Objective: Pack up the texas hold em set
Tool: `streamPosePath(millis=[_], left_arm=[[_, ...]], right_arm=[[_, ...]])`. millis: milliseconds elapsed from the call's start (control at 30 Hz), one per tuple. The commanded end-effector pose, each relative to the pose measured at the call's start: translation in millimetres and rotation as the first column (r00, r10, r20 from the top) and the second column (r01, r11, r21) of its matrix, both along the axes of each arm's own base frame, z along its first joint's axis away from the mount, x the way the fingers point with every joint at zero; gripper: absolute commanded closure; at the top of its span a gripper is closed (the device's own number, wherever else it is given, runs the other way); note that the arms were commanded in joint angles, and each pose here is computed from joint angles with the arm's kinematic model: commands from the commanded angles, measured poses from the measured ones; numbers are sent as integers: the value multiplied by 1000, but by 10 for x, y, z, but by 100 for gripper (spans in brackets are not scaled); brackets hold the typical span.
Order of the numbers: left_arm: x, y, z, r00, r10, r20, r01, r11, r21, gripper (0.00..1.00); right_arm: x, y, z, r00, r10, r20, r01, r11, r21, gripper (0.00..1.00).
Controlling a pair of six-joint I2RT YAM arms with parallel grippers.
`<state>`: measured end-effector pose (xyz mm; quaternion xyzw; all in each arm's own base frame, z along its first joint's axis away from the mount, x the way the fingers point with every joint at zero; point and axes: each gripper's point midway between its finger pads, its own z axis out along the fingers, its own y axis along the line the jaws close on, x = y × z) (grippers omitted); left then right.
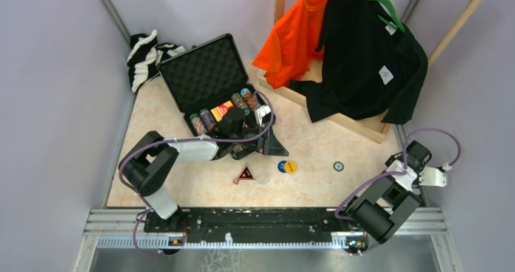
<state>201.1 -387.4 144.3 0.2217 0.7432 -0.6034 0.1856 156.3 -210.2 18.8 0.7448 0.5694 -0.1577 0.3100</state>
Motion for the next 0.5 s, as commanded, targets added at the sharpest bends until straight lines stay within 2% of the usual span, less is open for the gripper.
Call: streamPosePath(millis=[0, 233, 467], left_arm=[[32, -17, 42, 1000, -14, 12, 14, 1000, -21, 2], [22, -16, 66, 1000, -17, 10, 17, 999, -28, 2], [-4, -8, 99, 1000, -21, 1, 21, 999, -40, 2]], right_arm=[[131, -91, 72, 999, 35, 34, -34, 999, -25, 100], [190, 104, -21, 992, 114, -50, -114, 993, -3, 100], [169, 286, -112, 987, 155, -37, -155, 988, 18, 100]])
